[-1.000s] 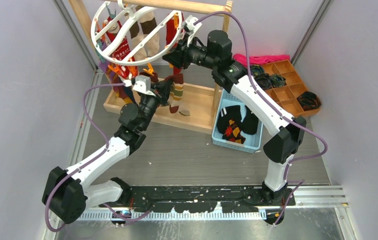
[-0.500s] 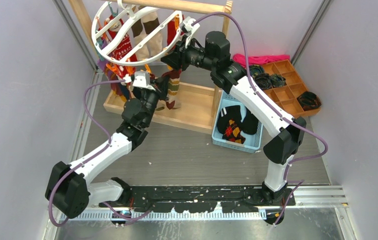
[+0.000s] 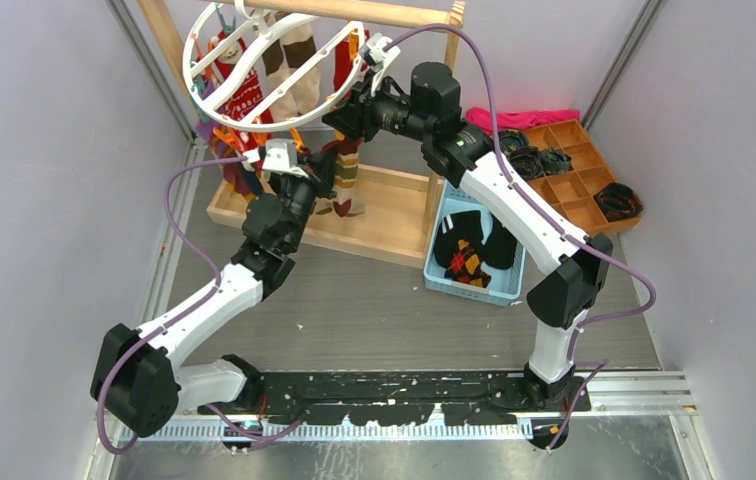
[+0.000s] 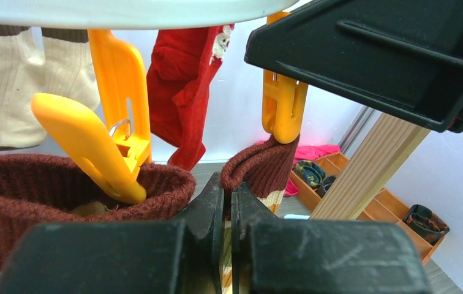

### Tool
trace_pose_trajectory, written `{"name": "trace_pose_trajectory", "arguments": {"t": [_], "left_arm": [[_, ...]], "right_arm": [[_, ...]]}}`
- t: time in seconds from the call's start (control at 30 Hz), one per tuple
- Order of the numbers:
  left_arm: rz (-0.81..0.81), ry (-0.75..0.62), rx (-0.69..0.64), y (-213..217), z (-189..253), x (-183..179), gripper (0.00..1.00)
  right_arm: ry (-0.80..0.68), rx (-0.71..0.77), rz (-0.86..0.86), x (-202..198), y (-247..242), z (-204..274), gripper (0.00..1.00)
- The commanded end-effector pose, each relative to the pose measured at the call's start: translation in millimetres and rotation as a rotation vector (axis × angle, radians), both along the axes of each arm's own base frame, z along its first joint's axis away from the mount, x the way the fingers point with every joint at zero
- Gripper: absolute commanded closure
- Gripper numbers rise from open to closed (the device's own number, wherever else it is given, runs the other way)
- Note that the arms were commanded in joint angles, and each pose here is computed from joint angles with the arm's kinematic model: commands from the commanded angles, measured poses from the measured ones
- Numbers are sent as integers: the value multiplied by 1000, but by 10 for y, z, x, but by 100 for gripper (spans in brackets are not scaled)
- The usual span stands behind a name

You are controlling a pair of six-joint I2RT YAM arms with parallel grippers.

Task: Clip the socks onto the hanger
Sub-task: Clamp the sock onto the hanger.

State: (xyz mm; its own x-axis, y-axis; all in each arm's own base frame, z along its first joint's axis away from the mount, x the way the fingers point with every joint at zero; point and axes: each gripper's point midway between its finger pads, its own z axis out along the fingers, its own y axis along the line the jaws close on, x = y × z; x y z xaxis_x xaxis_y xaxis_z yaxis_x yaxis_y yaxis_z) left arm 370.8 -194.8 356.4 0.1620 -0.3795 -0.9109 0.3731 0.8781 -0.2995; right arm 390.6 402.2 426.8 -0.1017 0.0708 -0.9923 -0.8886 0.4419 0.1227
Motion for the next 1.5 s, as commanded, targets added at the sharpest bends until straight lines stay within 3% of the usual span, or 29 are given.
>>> {"name": "trace_pose_trajectory", "arguments": {"t": [0.0, 0.73, 0.93, 1.47], "left_arm": [[7, -87, -76, 81, 444, -62, 100], [-42, -156, -131, 69, 686, -126, 100], [-62, -175, -128, 48, 722, -143, 100], [-141, -168, 74, -143, 66, -170, 100]], "right_arm": [[-62, 39, 0, -188, -111, 399, 99], [-64, 20, 24, -236, -91, 356, 99], [-71, 24, 27, -242, -97, 385, 93], [-95, 47, 21, -236, -100, 490, 95]]}}
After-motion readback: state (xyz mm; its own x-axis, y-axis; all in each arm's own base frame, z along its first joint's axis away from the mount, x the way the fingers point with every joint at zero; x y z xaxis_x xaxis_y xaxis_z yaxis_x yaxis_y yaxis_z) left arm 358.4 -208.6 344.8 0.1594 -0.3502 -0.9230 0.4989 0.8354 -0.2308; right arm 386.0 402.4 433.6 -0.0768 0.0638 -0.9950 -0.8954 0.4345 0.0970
